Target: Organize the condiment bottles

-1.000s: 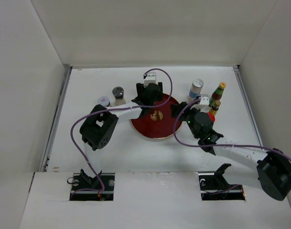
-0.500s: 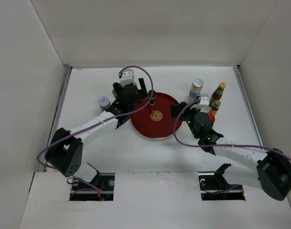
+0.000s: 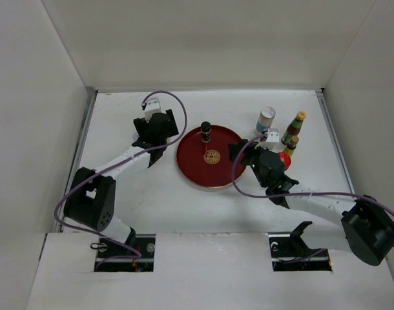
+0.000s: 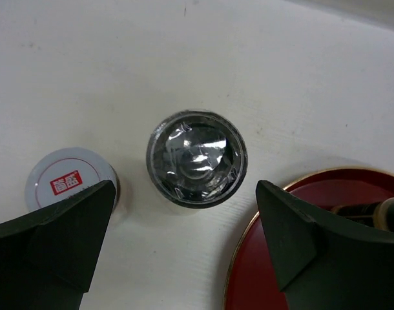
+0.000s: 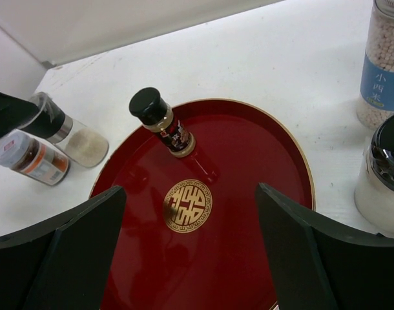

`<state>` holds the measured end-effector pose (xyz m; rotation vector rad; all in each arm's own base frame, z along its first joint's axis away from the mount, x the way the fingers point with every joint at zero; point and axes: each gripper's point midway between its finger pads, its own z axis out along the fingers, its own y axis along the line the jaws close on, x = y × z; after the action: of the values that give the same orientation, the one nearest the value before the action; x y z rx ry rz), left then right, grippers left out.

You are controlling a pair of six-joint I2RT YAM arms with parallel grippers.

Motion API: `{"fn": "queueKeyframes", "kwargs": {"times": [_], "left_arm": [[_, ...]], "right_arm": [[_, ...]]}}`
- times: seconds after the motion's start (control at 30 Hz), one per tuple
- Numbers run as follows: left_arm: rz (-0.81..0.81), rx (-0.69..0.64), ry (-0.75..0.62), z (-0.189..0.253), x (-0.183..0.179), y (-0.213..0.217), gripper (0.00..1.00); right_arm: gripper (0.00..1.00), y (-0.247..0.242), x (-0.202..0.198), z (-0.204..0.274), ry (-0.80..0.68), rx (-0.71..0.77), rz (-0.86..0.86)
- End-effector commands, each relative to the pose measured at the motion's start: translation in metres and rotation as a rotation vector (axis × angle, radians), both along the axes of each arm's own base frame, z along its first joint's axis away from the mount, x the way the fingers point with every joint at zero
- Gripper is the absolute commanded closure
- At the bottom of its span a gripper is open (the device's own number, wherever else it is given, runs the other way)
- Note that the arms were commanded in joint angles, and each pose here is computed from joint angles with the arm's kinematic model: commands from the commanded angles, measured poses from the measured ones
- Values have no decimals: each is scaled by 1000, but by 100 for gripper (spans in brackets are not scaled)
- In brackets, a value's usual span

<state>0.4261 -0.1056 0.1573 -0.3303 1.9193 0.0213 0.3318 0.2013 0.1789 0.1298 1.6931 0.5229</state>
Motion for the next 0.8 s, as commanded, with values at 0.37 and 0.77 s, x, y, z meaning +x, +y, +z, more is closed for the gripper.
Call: {"fn": "queueKeyframes", "kwargs": {"times": [0.37,0.77], "left_arm": [[9,27,2,7,41,-6,34],[19,21,-35,23,40,-2,55]], "right_arm": [[11,10,4,29,-66,56,19],[11,9,3,27,-64,54,19]]}}
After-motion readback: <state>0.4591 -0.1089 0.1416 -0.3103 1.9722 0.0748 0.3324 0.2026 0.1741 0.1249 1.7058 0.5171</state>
